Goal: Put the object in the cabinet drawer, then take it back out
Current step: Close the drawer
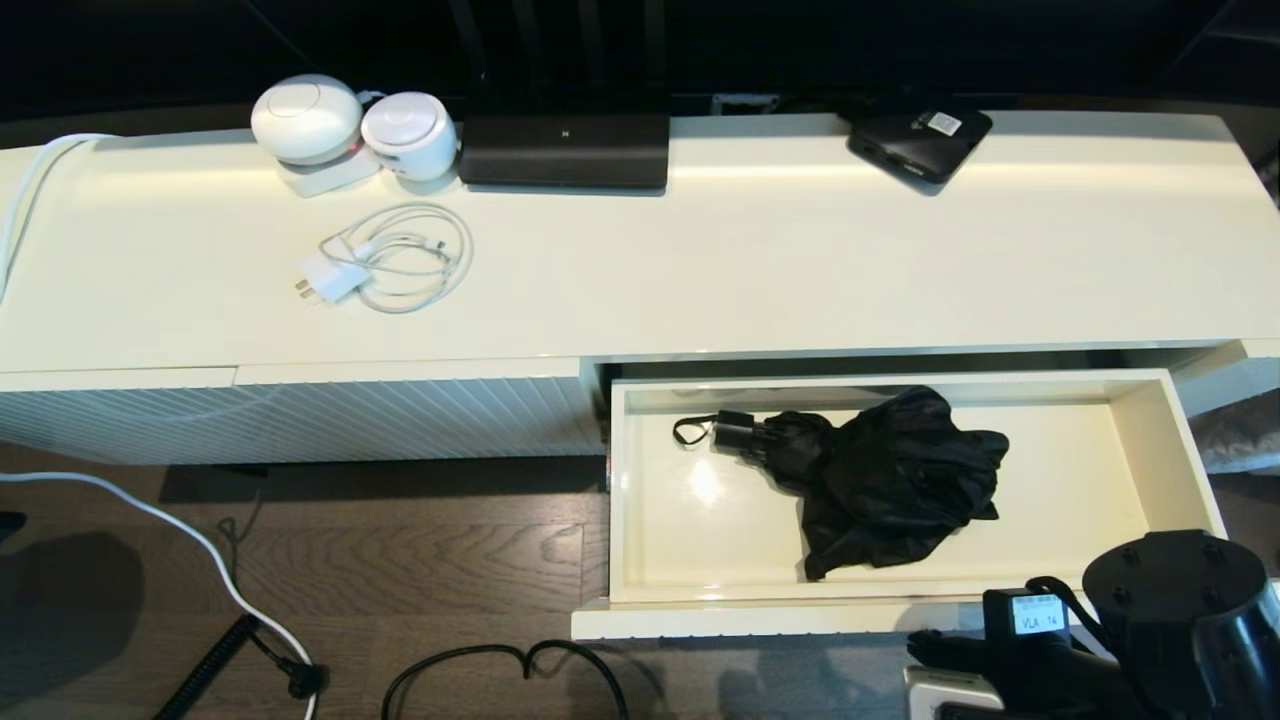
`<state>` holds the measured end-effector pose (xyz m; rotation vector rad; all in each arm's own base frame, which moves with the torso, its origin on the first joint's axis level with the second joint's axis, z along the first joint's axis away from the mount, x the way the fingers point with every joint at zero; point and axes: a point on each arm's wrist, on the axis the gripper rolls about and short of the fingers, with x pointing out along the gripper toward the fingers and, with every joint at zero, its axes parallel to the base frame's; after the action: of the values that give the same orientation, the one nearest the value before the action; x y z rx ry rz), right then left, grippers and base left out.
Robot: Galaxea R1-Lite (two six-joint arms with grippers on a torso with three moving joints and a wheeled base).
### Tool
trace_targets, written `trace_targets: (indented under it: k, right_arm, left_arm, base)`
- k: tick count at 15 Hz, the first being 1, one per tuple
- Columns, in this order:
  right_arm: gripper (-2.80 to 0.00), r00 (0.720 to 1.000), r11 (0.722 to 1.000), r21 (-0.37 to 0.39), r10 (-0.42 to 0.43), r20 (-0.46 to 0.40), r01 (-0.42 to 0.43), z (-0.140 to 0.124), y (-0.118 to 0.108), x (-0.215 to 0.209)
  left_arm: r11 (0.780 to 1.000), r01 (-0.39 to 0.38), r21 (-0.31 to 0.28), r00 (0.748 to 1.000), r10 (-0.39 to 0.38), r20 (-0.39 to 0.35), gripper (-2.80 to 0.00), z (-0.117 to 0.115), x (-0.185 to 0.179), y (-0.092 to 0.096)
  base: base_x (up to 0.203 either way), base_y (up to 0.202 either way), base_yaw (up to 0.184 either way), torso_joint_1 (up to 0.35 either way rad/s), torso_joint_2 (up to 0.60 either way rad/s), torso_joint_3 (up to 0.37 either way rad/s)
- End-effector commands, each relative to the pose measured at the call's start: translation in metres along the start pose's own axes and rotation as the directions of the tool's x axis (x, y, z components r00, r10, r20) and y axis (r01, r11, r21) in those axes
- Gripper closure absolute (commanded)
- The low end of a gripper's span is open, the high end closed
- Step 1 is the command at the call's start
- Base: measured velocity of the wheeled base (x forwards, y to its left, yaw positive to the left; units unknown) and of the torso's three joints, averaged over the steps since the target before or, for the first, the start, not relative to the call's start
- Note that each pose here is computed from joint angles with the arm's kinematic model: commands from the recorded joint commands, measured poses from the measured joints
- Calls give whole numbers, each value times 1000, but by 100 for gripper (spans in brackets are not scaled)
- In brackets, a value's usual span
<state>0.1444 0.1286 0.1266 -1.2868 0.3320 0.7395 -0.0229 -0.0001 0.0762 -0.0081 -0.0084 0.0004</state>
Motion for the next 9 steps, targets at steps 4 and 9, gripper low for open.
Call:
trace_targets:
  k: [4, 9]
  right_arm:
    - [0, 999, 997, -50, -53, -5, 53, -1, 2, 5]
    - [0, 992, 992, -28, -123, -8, 123, 0, -4, 2]
  left_arm:
    - [1000, -1, -1, 1000, 1, 2, 0, 0, 0, 0]
    - [1000, 0, -1, 1000, 0, 2, 0, 0, 0, 0]
  base:
    - [0, 0, 0, 0, 0, 0]
    - [0, 0, 0, 0, 0, 0]
